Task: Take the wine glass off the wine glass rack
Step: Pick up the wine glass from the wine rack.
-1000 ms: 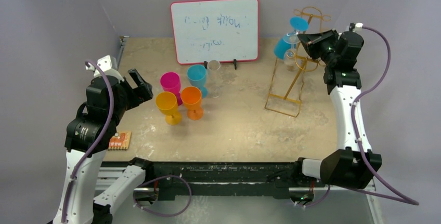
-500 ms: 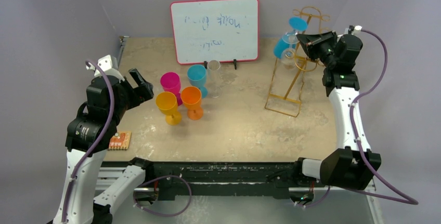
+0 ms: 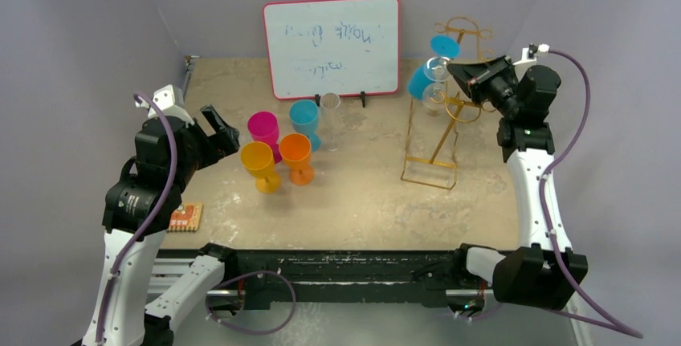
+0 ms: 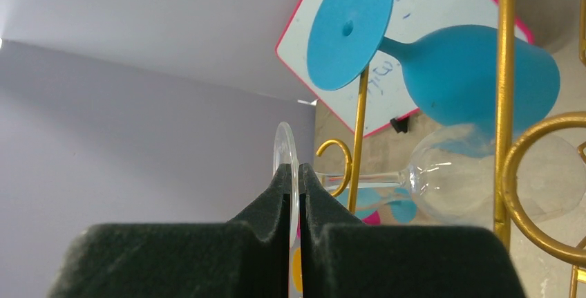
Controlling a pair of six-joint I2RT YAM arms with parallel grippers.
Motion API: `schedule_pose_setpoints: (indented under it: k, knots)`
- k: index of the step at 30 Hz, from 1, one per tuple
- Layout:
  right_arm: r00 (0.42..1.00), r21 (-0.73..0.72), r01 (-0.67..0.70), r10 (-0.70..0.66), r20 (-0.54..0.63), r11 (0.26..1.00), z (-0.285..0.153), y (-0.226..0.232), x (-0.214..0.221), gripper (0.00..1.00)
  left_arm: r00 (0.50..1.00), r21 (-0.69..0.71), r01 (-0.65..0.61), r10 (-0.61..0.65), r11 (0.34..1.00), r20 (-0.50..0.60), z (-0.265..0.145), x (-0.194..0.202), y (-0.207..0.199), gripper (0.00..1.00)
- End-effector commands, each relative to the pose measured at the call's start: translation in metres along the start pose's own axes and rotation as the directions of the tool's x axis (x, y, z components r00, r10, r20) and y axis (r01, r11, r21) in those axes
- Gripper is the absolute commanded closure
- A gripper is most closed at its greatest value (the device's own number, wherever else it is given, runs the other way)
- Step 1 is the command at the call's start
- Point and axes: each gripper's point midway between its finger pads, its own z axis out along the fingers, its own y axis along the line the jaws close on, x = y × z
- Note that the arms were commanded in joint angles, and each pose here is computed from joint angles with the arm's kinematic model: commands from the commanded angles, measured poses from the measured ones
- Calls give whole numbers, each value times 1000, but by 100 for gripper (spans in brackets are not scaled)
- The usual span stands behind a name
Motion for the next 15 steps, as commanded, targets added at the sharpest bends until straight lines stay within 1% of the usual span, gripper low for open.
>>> schedule_pose_setpoints:
  k: [1, 7, 11, 15]
  knots:
    - [991, -130, 62, -76, -106, 990, -19, 33, 22, 100, 999, 34, 25, -26, 999, 27, 3, -7, -8, 15]
    - [993, -133, 68, -79, -83, 989, -25, 38, 20, 100, 999, 38, 29, -30, 999, 25, 3, -7, -9, 15]
    - [995, -105, 95, -97, -21, 990, -19, 38, 6, 100, 999, 40, 32, -33, 999, 25, 3, -6, -9, 15]
    - [996, -97, 82, -83, -10, 992, -12, 38, 0, 100, 999, 39, 33, -34, 999, 27, 2, -6, -9, 15]
